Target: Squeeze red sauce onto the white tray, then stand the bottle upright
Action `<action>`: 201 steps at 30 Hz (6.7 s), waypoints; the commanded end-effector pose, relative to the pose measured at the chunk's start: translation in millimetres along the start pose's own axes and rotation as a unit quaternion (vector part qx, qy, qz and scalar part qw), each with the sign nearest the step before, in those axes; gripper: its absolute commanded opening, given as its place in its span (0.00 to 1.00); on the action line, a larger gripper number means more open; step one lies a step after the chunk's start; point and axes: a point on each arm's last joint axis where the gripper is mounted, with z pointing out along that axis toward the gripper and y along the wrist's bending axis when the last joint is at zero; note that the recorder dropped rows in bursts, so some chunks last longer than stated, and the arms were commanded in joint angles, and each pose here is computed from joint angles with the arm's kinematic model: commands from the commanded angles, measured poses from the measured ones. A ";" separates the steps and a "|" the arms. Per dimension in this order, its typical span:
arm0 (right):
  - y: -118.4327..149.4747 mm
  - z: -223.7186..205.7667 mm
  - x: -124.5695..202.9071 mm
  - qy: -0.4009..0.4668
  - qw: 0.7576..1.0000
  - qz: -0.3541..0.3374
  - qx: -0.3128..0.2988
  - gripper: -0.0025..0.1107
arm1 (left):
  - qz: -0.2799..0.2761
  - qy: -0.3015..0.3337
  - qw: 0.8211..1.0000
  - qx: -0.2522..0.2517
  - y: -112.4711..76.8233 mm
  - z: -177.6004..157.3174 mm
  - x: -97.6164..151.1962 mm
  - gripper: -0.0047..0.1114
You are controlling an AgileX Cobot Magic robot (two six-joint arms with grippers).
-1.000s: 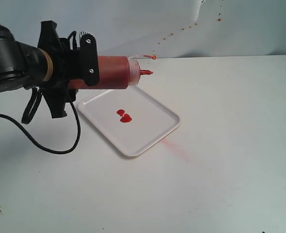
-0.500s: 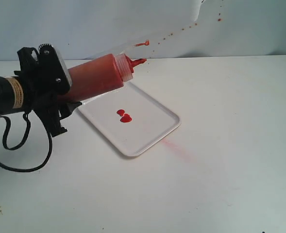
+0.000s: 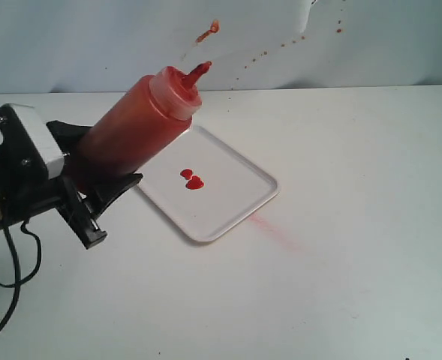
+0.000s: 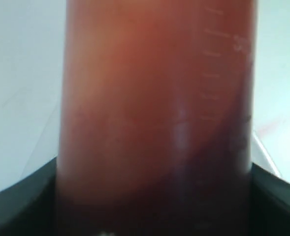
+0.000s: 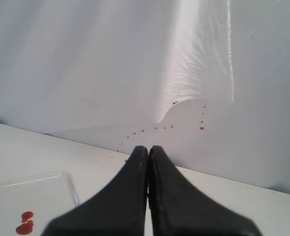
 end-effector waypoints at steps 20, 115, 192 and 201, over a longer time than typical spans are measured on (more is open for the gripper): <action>34.2 1.3 10.5 -0.014 0.985 -0.003 -0.172 0.29 | -0.126 -0.124 0.984 0.006 -20.8 -21.9 -9.6 0.04; 109.9 112.3 77.9 0.109 0.903 -0.070 -0.409 0.73 | -0.096 -0.146 0.942 0.287 -79.0 60.2 -25.2 0.04; 119.0 136.7 92.5 0.124 0.894 -0.085 -0.421 0.02 | -0.094 -0.145 0.941 0.290 -79.5 59.9 -25.1 0.65; 113.4 141.0 96.2 0.141 0.906 -0.099 -0.386 0.02 | -0.095 -0.139 0.942 0.291 -79.7 60.1 -24.1 0.94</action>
